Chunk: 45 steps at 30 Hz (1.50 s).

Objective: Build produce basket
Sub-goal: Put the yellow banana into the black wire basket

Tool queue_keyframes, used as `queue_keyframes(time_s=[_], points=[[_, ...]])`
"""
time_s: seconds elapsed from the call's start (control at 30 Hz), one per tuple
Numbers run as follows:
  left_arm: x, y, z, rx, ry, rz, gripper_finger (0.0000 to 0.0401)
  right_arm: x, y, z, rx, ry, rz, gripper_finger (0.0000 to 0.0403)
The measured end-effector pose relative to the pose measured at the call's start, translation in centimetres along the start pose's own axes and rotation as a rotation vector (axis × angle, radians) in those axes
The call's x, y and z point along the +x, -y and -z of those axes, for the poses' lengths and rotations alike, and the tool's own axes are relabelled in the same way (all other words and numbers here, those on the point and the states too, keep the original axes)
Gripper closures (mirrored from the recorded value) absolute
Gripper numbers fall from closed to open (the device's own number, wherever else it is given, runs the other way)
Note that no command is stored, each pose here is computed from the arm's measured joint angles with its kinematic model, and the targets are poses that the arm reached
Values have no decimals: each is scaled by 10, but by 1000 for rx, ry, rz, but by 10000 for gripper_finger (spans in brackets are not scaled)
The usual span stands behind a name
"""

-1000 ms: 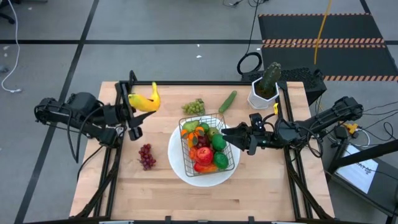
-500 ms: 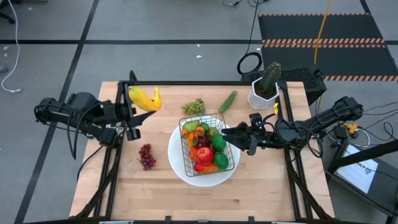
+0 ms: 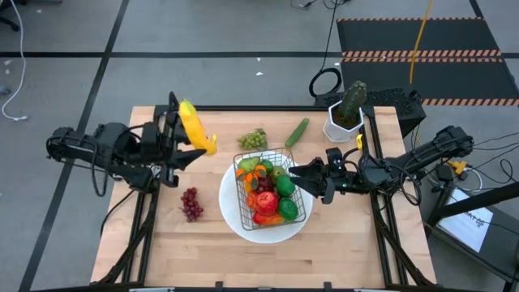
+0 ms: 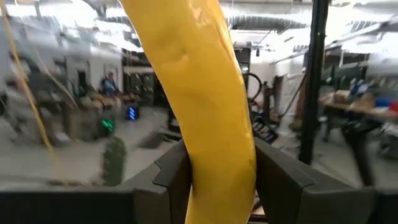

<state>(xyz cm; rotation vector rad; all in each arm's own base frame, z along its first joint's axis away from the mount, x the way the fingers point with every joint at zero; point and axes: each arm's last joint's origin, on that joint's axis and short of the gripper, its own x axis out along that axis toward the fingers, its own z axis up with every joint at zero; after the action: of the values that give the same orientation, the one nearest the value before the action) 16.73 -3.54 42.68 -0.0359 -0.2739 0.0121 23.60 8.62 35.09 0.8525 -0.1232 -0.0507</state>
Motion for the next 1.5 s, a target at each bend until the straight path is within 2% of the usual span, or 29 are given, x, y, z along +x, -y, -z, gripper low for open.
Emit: queue_keyframes(time_s=[0.43,0.63,0.73,0.87,1.13,1.3,1.5], points=[[30,11,31,-609,-122,-28,249,1,3,-2,-140,39,58,113],[43,15,47,-828,-174,-66,249,1,5,-2,-188,40,75,113],[49,17,54,-894,-193,-82,249,3,9,-3,-200,42,103,113],[55,19,63,-844,-219,-88,249,5,12,-8,-172,66,115,113],[73,24,77,-547,-197,-42,249,12,16,-24,-108,67,0,113],[85,29,92,-425,-215,-2,249,14,16,-29,-155,76,-16,113],[97,33,115,-390,-275,-13,249,28,-3,-36,-279,-10,-15,113]])
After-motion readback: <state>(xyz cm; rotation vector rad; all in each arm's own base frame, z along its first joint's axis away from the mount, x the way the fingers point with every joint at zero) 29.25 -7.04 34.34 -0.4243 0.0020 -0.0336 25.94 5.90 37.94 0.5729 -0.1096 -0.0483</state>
